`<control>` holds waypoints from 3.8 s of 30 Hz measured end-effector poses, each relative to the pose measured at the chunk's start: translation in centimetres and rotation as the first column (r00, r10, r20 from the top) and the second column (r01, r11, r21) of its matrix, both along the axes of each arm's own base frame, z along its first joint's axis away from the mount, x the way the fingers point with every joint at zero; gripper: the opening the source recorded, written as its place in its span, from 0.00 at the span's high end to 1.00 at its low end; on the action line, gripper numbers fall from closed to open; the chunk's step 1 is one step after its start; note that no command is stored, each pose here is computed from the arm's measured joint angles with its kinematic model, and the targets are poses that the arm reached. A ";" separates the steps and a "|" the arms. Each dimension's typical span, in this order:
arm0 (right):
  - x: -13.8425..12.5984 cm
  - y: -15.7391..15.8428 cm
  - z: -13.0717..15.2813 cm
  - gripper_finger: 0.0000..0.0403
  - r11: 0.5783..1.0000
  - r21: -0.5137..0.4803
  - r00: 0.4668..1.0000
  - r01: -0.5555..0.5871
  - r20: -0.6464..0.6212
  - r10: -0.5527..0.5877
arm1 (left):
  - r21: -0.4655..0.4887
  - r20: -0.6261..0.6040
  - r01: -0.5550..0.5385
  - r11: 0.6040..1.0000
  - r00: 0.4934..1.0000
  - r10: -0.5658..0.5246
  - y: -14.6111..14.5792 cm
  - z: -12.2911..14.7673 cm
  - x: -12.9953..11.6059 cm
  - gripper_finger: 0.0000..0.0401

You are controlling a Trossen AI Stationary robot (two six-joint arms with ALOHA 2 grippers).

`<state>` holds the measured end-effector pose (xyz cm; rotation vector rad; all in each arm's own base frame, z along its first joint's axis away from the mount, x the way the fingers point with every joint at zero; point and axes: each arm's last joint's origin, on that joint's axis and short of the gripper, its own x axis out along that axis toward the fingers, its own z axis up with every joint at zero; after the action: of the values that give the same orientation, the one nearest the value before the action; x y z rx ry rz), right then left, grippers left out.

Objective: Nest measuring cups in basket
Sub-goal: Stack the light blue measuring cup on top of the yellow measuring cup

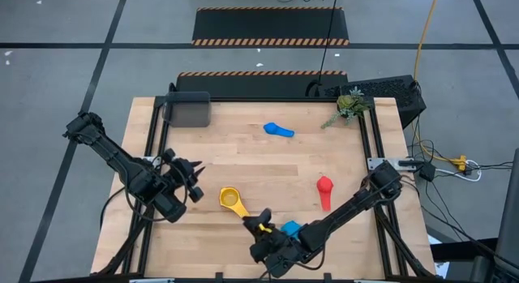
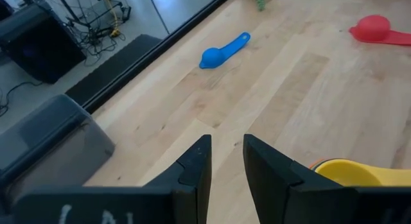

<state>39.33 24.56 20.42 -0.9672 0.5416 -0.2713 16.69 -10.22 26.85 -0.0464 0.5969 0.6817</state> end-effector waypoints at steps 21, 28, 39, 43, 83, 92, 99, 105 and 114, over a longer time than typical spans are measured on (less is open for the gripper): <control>-7.7 1.5 3.5 0.71 0.958 0.282 0.987 0.053 -0.162 -0.007 | 0.005 0.023 0.080 0.997 0.997 -0.080 -0.7 0.3 0.9 0.77; -10.9 2.4 4.9 0.71 0.900 0.430 0.971 0.074 -0.238 0.034 | 0.002 0.026 0.080 0.997 0.996 -0.080 -0.7 0.3 0.9 0.77; -14.4 3.5 4.6 0.71 0.837 0.512 0.930 0.193 -0.368 0.010 | -0.009 0.046 0.088 0.996 0.995 -0.087 -0.9 0.4 1.1 0.77; -15.4 4.2 4.5 0.71 0.845 0.506 0.924 0.174 -0.381 0.038 | -0.006 0.051 0.099 0.995 0.994 -0.098 -1.0 0.5 1.2 0.77; -20.9 1.8 -6.6 0.71 0.968 0.252 0.788 0.009 -0.597 0.148 | -0.012 0.059 0.098 0.995 0.994 -0.097 -1.0 0.5 1.3 0.77; -21.1 1.3 -7.8 0.71 0.974 0.220 0.809 -0.062 -0.560 0.178 | -0.011 0.064 0.104 0.994 0.993 -0.104 -1.1 0.6 1.4 0.77; -20.8 1.2 -7.9 0.71 0.982 0.155 0.812 -0.110 -0.555 0.179 | -0.003 0.070 0.123 0.992 0.990 -0.122 -1.3 0.7 1.6 0.77; -20.5 0.9 -7.9 0.71 0.982 0.128 0.797 -0.138 -0.574 0.187 | -0.003 0.070 0.123 0.992 0.990 -0.122 -1.3 0.7 1.6 0.77; -20.0 0.5 -7.9 0.88 0.981 0.100 0.779 -0.164 -0.597 0.191 | -0.003 0.070 0.123 0.992 0.990 -0.123 -1.3 0.7 1.6 0.77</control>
<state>19.33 25.06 12.47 -1.0531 1.0324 0.2408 18.27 -11.49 27.56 -0.0397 0.5309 0.5562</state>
